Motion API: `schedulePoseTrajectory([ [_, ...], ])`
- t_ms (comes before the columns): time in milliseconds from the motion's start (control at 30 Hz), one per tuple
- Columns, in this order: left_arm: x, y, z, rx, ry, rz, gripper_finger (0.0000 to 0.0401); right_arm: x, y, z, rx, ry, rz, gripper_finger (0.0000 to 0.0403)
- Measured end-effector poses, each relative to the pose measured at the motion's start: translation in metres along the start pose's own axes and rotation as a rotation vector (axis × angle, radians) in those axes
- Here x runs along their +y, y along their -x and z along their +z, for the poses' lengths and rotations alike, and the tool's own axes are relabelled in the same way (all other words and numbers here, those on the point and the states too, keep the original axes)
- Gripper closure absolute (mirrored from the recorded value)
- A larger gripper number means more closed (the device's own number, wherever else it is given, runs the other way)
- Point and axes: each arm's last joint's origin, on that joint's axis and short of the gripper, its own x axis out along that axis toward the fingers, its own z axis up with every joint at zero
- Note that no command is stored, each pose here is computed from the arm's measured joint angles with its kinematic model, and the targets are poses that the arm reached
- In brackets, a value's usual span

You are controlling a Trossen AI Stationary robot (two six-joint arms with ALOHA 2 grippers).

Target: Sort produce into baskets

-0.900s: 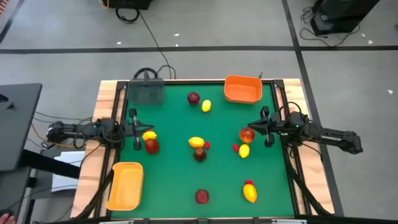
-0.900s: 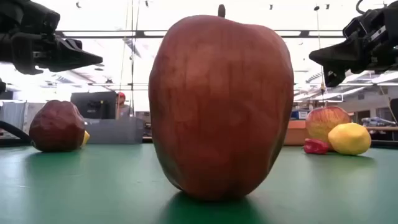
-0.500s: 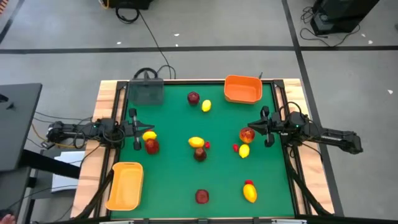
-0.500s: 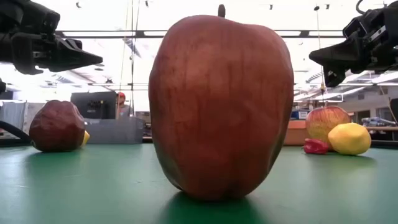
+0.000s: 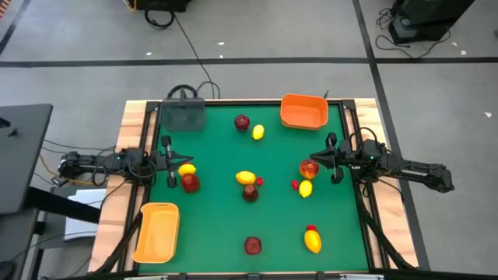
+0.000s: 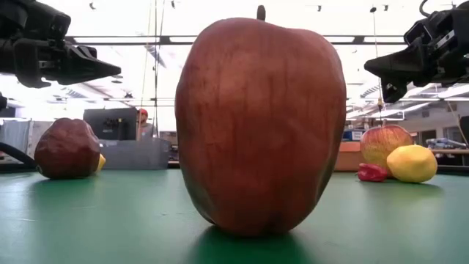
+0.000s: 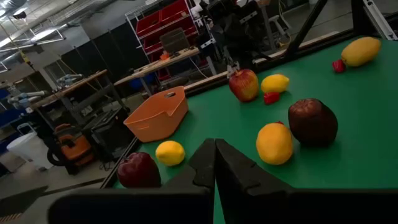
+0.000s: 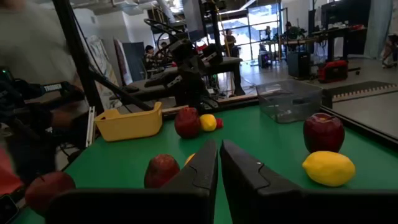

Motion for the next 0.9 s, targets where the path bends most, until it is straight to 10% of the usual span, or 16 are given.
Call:
schedulePoseTrajectory([
  [633,0.0001,0.0,0.0002,-0.002,-0.002,0.001,0.0386,0.0,0.0,0.0,0.0,0.0,0.0,0.0368],
  [900,0.0055,-0.0025,0.0061,-0.094,-0.111,0.168,0.0386,0.0,0.0,0.0,0.0,0.0,0.0,0.0368],
])
